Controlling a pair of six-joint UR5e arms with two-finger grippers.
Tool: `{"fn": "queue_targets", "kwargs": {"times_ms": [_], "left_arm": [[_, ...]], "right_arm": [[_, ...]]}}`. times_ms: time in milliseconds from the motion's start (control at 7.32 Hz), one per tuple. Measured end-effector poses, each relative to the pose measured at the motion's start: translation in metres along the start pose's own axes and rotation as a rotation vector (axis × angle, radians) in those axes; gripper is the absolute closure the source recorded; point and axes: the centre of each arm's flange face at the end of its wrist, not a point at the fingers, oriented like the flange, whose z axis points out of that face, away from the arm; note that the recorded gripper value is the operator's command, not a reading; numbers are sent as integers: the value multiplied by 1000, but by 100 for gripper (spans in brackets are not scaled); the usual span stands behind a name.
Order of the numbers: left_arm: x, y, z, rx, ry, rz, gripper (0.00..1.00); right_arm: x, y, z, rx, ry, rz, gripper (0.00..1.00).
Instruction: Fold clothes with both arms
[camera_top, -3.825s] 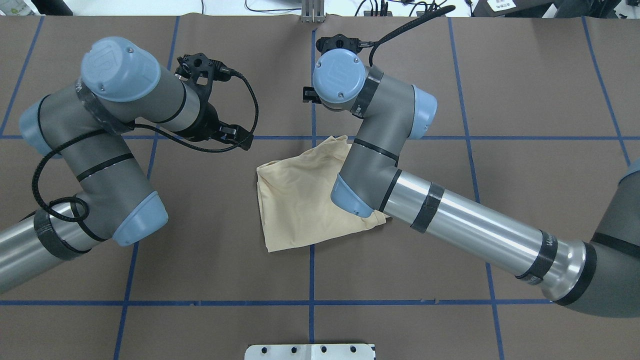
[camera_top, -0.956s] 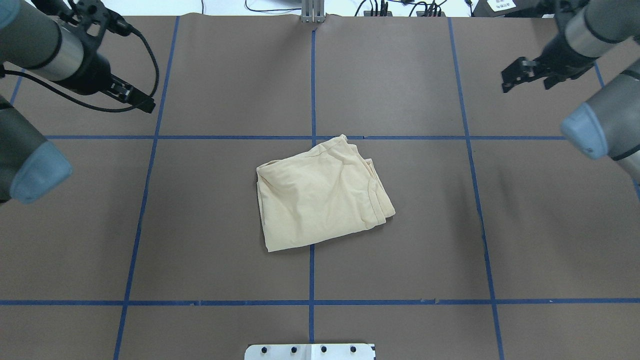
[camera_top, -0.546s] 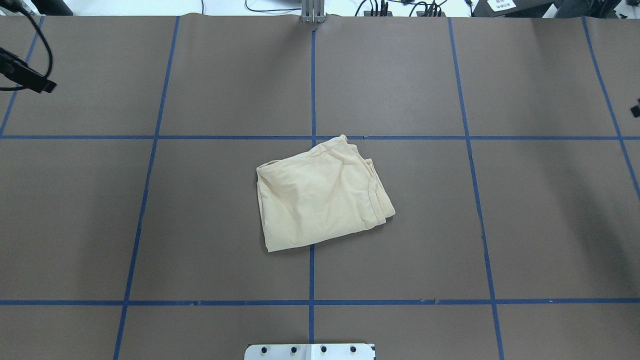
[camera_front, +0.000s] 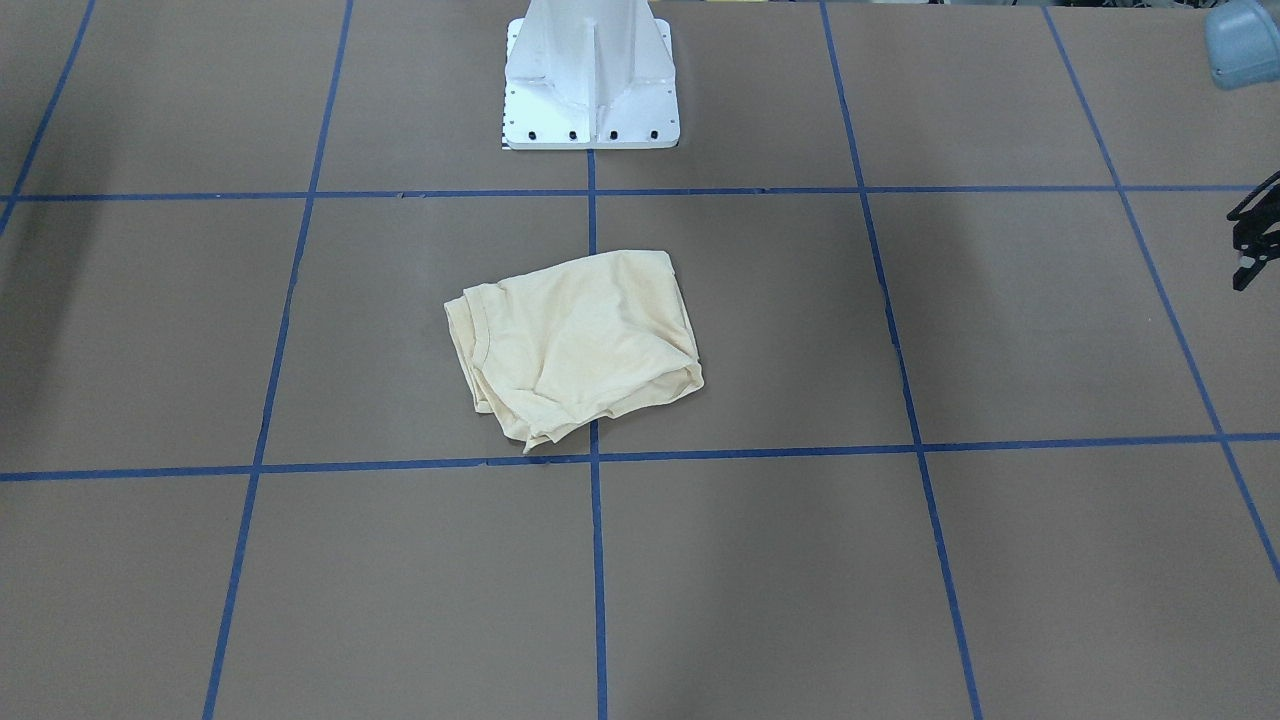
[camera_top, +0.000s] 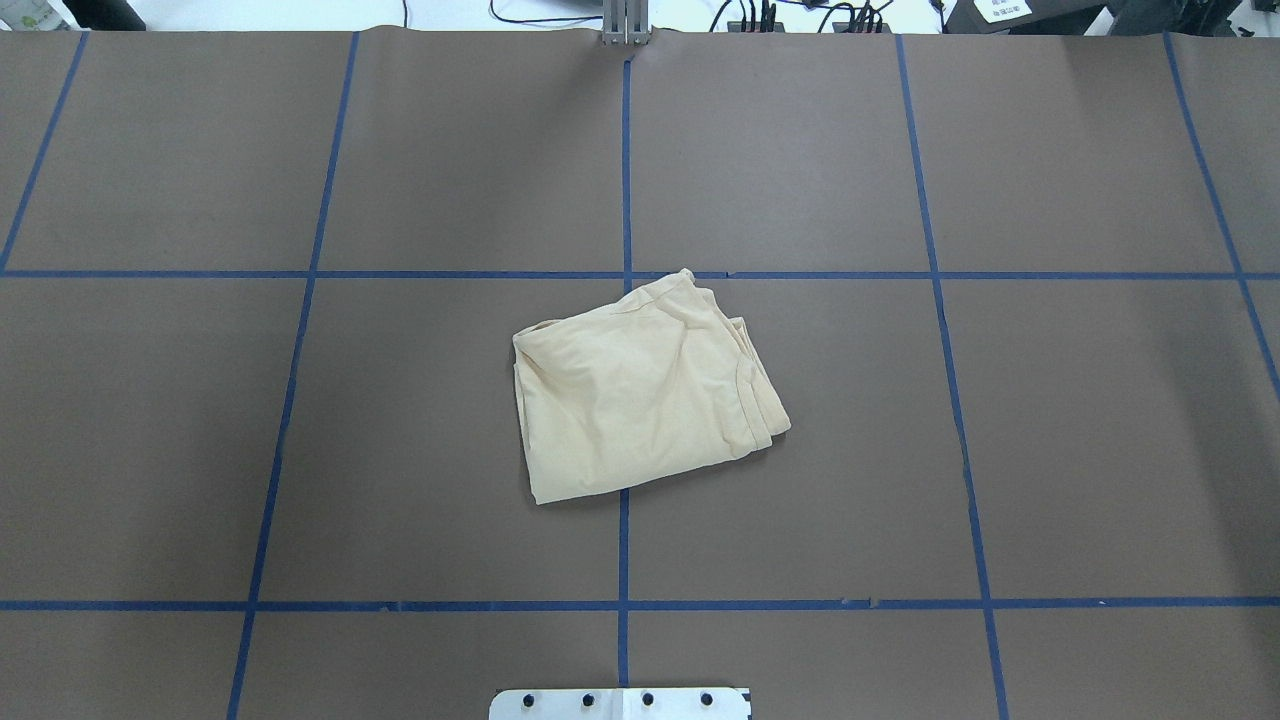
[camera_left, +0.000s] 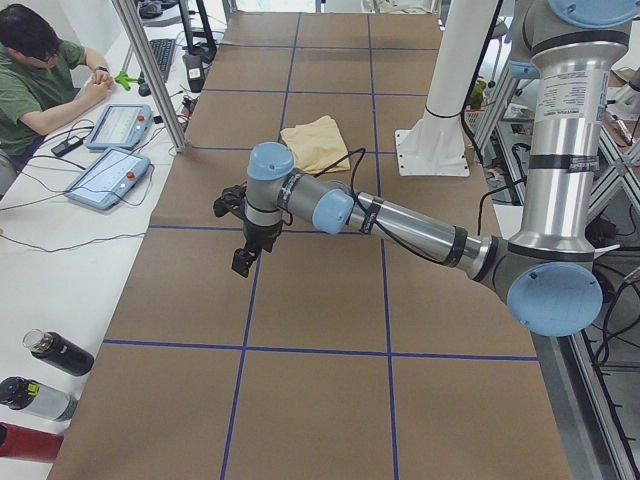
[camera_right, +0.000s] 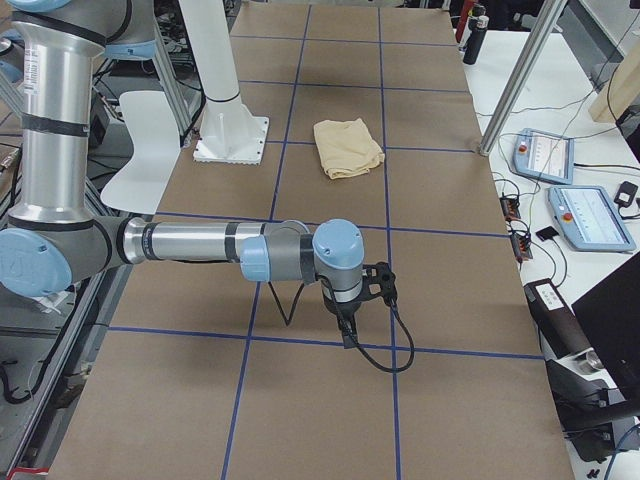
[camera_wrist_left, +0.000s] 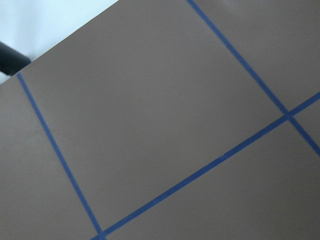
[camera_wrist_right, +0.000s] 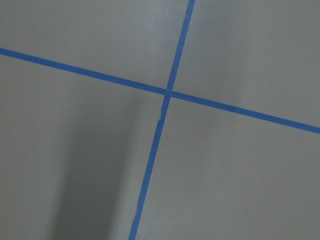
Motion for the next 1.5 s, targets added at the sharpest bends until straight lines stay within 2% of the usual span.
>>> {"fn": "queue_targets", "kwargs": {"times_ms": [137,410,820,956,1230,1503], "left_arm": [[-11,17,-3,-6,6,-32,0],[-31,41,-2,-15,33,-90,0],[-41,95,3,-34,186,-207,0],[-46,102,5,-43,182,-228,0],[-61,125,6,-87,39,-249,0],[-58,143,5,-105,30,-263,0]], "right_arm": [[-10,1,-14,-22,3,36,0],[-25,-1,-20,-37,4,105,0],[-39,-7,-11,-46,0,116,0],[-40,-8,-10,-45,-1,114,0],[-41,-8,-10,-45,-2,114,0],[-41,-8,-9,-45,-4,113,0]]}}
